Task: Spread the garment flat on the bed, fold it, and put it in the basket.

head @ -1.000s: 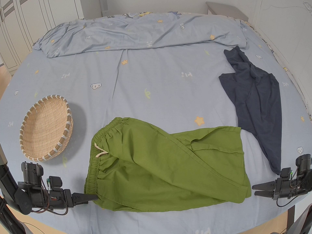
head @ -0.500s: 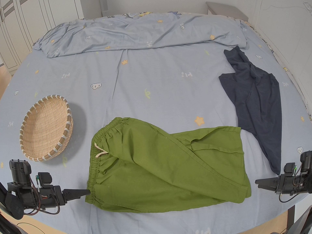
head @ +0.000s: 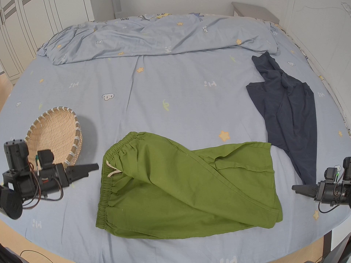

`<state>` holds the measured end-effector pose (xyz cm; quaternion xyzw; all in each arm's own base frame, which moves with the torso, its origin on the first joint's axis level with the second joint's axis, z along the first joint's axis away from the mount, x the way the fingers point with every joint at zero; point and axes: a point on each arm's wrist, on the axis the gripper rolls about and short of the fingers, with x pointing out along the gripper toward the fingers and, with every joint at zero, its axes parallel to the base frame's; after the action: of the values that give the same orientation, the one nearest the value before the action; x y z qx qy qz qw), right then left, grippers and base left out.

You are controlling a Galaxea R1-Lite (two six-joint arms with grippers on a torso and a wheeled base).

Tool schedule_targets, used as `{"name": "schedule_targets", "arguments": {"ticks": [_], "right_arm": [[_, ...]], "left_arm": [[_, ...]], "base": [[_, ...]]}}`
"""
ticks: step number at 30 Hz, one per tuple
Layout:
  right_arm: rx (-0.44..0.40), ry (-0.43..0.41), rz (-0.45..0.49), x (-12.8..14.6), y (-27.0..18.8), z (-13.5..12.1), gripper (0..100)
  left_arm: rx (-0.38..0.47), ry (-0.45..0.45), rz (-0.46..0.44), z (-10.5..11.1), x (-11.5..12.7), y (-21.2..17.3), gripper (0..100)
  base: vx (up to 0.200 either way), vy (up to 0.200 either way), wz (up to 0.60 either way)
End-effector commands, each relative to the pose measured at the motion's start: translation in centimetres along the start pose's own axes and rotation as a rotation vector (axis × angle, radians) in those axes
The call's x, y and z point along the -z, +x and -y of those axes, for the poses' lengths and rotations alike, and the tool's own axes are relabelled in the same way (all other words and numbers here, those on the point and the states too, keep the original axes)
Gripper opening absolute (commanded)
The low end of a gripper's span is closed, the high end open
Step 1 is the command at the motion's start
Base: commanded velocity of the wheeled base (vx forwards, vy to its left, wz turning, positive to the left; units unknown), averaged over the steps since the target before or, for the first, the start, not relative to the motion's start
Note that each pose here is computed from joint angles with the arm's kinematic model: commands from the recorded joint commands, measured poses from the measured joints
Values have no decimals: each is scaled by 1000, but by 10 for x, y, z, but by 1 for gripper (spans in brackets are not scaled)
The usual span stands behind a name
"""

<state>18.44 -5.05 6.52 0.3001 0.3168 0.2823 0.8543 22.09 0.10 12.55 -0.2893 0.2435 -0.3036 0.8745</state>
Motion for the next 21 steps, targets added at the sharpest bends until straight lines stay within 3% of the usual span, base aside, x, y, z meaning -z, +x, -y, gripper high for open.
{"name": "schedule_targets", "arguments": {"ticks": [1,3,5,6,10,11,12,13,17,21], "right_arm": [[25,-177,118,-56,0,-16,100],[43,-201,138,-62,-1,-21,100],[97,-243,162,-78,-3,-45,100],[97,-243,162,-78,-3,-45,100],[460,-250,25,-73,27,-85,100],[460,-250,25,-73,27,-85,100],[558,-304,-54,-55,40,-95,100],[549,-311,-63,-51,41,-97,100],[330,-332,-48,-47,30,-112,100],[286,-318,-53,-47,26,-109,100]], "left_arm": [[-4,44,43,17,-62,66,100],[-37,57,56,18,-69,77,100],[-146,88,65,19,-86,103,100],[-146,88,65,19,-86,103,100],[-185,73,4,10,-108,135,100],[-185,73,4,10,-108,135,100],[-189,72,4,2,-116,150,100],[-188,71,2,0,-117,153,100],[-191,62,-20,-14,-112,169,100],[-165,56,-41,-26,-108,182,100]], "base": [[0,0,0],[0,0,0],[0,0,0],[0,0,0],[0,0,0],[0,0,0],[0,0,0],[0,0,0],[0,0,0],[0,0,0]]}}
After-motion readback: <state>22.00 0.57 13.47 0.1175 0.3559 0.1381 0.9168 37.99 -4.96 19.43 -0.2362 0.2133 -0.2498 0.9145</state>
